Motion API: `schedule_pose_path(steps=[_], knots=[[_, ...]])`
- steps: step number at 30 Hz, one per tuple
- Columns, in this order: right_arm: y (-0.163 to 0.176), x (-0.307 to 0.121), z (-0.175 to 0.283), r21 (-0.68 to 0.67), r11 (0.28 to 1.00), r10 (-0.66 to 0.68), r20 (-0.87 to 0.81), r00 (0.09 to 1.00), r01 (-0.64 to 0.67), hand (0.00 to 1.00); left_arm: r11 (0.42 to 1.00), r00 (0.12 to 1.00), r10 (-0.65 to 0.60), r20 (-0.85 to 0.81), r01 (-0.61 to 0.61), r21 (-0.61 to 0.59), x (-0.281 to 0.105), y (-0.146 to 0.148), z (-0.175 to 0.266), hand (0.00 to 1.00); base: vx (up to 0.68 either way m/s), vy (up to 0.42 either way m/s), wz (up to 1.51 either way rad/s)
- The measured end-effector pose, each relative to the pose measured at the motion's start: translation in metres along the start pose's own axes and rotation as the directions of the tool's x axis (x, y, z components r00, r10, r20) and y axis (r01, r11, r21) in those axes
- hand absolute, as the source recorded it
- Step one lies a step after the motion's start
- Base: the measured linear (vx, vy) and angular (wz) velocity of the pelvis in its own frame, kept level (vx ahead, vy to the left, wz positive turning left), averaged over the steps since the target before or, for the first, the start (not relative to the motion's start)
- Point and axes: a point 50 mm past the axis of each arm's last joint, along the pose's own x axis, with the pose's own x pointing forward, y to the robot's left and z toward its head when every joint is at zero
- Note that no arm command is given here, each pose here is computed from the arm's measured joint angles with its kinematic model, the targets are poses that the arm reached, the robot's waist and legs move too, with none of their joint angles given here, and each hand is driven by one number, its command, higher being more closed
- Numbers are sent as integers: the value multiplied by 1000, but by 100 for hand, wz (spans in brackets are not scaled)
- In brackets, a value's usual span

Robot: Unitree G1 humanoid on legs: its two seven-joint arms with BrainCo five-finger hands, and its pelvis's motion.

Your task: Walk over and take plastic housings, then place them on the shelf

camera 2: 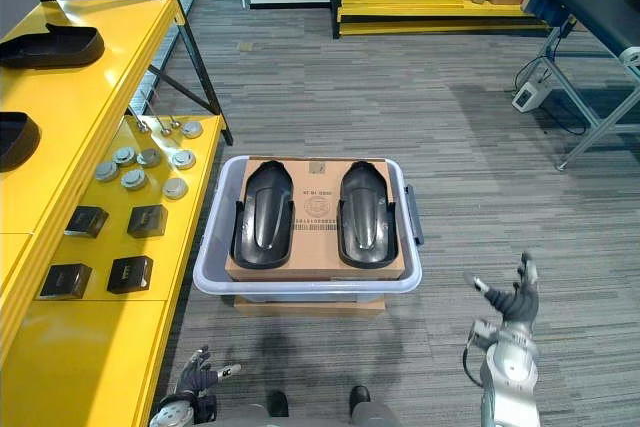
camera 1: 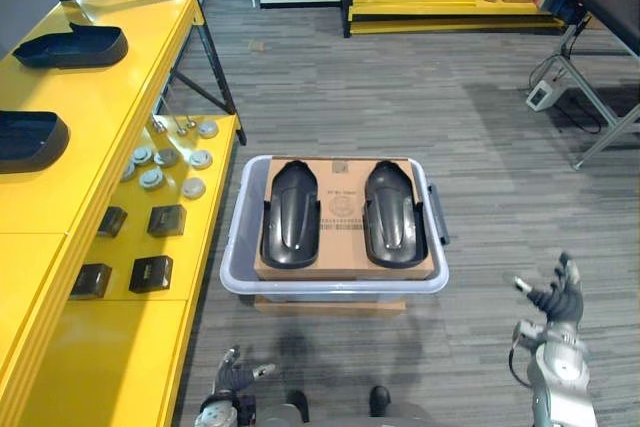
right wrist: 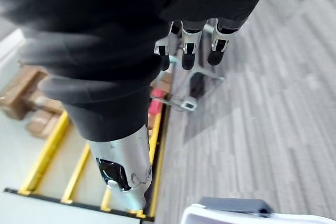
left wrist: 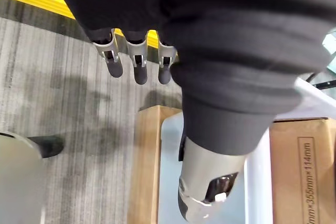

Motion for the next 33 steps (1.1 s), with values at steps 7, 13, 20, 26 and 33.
schedule_pose_path(steps=[7,13,20,26,33], knots=[[40,25,-16,-110,984,131,-107,986,-142,0,1000,1000,-21,19,20,8,0,-4,4,0,-48,10,30],[57,54,-17,-142,981,101,-208,973,-132,0,1000,999,-31,42,30,9,2,-9,11,0,-126,4,26],[52,86,-1,-183,983,-12,-236,972,-32,0,1000,997,-11,82,13,-24,4,-10,21,0,-132,1,17],[35,102,3,-178,982,-114,-282,953,64,0,1000,994,-19,111,21,-19,7,-19,31,0,-22,-7,11],[32,108,9,-169,975,-186,-289,939,141,100,999,991,-5,131,11,-49,9,-26,40,0,51,-17,2]])
